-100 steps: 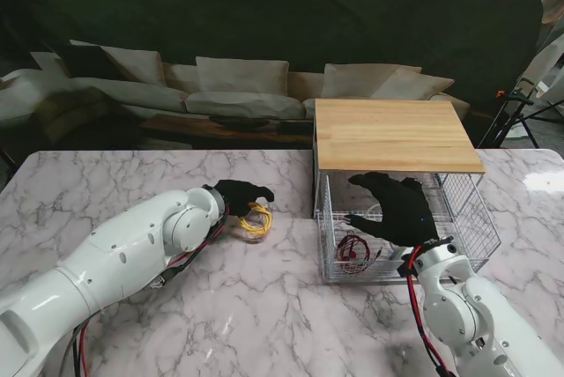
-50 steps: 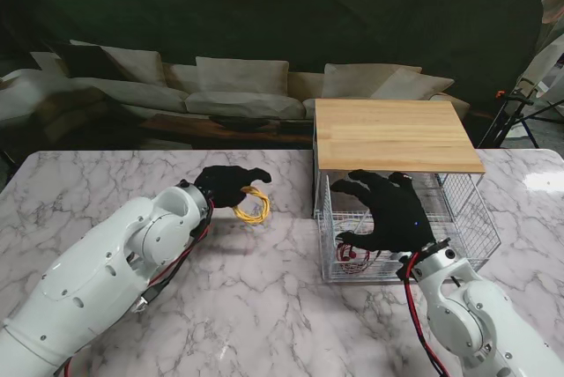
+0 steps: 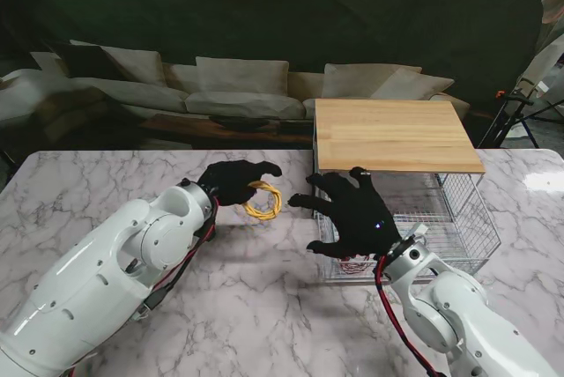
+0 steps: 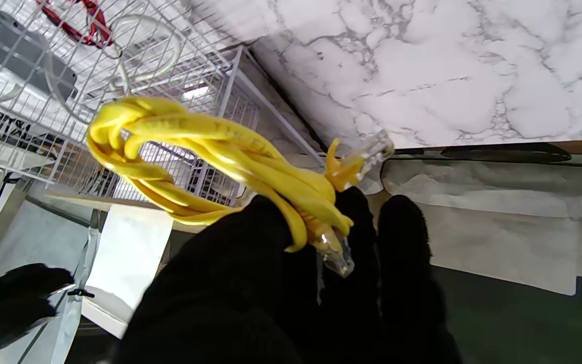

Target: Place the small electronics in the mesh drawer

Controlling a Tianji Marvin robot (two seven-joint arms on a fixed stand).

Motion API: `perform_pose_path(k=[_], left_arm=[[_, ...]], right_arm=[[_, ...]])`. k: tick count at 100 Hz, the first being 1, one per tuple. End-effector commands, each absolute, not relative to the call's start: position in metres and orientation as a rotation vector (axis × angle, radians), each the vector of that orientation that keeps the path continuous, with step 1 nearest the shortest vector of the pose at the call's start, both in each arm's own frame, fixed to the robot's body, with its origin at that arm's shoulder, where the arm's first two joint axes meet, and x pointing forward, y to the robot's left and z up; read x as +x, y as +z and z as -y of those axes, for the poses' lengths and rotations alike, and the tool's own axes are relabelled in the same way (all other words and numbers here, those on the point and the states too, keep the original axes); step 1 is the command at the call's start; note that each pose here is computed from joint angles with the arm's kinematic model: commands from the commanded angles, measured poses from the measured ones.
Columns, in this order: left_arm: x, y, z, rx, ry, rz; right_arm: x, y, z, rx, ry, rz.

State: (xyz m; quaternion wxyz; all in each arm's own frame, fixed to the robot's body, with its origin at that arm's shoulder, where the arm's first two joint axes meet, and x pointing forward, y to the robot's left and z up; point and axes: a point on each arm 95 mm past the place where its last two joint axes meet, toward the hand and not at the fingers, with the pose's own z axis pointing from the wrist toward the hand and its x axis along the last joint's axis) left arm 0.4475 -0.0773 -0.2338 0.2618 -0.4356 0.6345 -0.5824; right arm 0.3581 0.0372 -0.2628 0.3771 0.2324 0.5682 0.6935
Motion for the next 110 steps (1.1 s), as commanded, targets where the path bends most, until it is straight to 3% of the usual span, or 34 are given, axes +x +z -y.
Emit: perform_pose_path(k=[1,110], left_arm=[[0.443,-0.228,0.085,-1.175,-1.601,-1.710],[0.417,-0.226,0.112,-1.340,-1.806,-1.587]], right_arm=[[0.361,-0.257,-0.042,0.578,1.771,-1.443],[0.401,-0.279,-0.064,0.562,1.800,-1.396]])
